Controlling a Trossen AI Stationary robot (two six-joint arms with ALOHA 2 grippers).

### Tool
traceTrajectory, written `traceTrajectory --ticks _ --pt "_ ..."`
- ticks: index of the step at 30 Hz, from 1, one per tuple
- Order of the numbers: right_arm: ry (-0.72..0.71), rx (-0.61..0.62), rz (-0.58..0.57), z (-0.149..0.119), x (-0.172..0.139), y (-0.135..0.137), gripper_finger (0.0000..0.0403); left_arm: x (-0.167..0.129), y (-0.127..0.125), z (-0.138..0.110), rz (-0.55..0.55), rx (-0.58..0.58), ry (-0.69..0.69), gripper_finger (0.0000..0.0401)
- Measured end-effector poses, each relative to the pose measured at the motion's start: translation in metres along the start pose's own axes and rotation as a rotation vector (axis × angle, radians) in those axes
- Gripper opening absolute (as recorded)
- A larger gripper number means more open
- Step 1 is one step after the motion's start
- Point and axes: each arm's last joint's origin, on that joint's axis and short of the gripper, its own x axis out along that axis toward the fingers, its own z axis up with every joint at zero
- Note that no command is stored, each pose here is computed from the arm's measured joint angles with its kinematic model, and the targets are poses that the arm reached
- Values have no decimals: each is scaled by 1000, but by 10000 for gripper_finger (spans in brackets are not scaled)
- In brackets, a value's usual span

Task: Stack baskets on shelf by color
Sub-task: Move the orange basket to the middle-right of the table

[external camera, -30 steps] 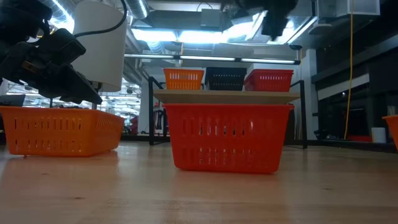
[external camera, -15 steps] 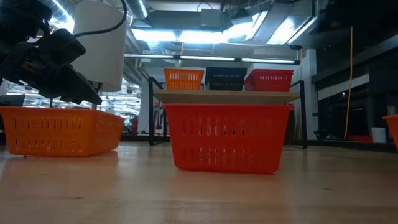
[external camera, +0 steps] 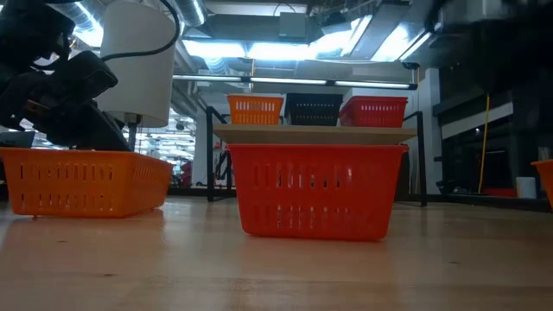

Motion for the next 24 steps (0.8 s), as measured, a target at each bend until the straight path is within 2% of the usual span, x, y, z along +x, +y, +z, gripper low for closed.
traceTrajectory --ticks 4,7,14,20,24 --pt "-46 60 -109 -3 14 -21 161 0 0 0 0 -16 -4 0" --pt "-135 49 -203 3 16 -34 161 0 0 1 -1 -17 -7 0" --pt "-390 -86 -458 38 3 -61 161 0 0 1 -1 -18 -8 0" --pt "-463 -117 -669 71 -14 -97 161 0 0 1 -1 -35 -8 0" --pt "-485 -113 -713 86 -27 -106 161 0 0 1 -1 -71 -8 0"
